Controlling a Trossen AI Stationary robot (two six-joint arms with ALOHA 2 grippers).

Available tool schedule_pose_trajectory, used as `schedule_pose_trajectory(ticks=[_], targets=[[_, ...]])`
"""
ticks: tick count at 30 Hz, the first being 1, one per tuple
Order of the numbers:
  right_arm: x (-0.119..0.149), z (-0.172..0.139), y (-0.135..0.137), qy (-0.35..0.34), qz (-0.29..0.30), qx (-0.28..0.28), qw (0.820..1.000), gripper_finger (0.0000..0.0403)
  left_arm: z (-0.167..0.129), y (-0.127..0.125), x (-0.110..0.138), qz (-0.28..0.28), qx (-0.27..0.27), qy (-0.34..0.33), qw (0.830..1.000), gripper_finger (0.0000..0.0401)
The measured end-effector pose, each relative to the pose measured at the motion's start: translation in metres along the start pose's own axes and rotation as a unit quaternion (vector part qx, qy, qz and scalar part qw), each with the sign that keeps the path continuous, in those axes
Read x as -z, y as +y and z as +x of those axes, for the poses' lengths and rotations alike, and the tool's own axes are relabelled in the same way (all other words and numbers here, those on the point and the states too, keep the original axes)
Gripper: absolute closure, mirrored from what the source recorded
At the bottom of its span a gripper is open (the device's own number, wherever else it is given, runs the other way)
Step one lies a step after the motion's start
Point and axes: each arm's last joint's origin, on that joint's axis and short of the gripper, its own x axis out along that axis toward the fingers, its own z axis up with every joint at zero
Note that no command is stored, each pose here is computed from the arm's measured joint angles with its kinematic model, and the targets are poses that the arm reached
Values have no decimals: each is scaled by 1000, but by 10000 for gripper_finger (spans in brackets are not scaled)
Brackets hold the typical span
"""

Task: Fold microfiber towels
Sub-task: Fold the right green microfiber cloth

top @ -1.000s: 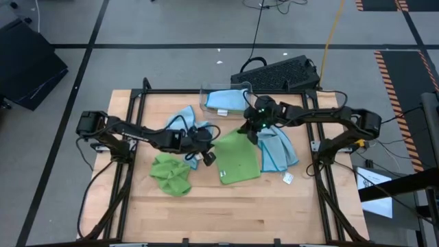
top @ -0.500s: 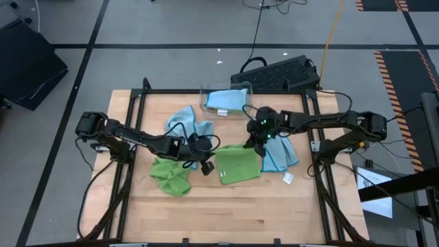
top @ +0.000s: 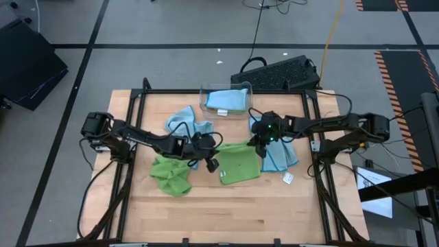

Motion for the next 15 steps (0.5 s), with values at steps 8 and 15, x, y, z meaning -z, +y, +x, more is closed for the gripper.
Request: schedule_pose_trajectory(ticks=[8,15], targets=[[-6,-7,-11,-23,-10,-14,1000,403,3,9,-8,-21,-15,-20,999,398],[9,-3,-2,21,4,-88,996,403,6,-1,-1,-39,3,-18,999,398]])
